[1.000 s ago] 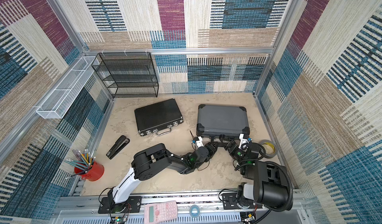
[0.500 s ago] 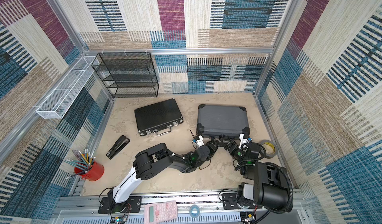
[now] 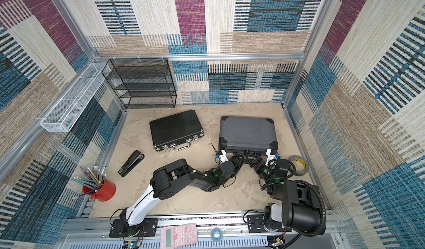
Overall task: Open the poker set cases
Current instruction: Pick up the poker set case from the center of the board.
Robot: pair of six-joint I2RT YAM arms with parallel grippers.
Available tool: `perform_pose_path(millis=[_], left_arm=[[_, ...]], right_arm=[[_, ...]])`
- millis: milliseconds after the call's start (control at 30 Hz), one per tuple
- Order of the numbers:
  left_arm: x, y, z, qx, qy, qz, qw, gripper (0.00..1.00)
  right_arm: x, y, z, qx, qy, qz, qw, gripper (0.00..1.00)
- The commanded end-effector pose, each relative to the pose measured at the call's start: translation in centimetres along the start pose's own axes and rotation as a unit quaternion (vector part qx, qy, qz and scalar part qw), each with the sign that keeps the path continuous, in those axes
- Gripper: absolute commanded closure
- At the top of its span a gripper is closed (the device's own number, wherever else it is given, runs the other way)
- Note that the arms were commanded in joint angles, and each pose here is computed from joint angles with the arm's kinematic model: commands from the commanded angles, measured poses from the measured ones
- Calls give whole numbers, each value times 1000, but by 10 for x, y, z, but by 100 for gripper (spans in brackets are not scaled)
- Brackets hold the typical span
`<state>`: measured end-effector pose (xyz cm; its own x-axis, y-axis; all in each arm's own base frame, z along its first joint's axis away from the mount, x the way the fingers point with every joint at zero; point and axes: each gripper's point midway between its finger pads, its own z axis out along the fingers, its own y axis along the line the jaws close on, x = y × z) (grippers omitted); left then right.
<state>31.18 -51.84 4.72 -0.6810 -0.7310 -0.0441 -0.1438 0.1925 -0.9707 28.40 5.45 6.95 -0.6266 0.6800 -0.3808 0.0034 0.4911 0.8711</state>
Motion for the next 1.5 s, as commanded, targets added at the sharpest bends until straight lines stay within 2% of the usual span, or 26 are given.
perform_pose_path(millis=[0,433,667,1000,1467], left_arm=[[-3,4,2,0,-6,-1,1000,65],[-6,-3,0,21,-6,-11,1000,87],[-9,-19,0,51,0,-37,998,99],[-19,-69,-6,98,4,-46,994,100],[-21,-129,-9,149,14,-50,988,100]], right_arm=[[-3,6,0,-11,-6,-16,1000,2],[-6,4,-2,2,-15,-17,1000,1],[-9,17,-5,-23,-22,-26,999,1],[-6,40,-18,-71,-42,-28,996,1],[-22,73,-27,-118,-63,-36,990,1]])
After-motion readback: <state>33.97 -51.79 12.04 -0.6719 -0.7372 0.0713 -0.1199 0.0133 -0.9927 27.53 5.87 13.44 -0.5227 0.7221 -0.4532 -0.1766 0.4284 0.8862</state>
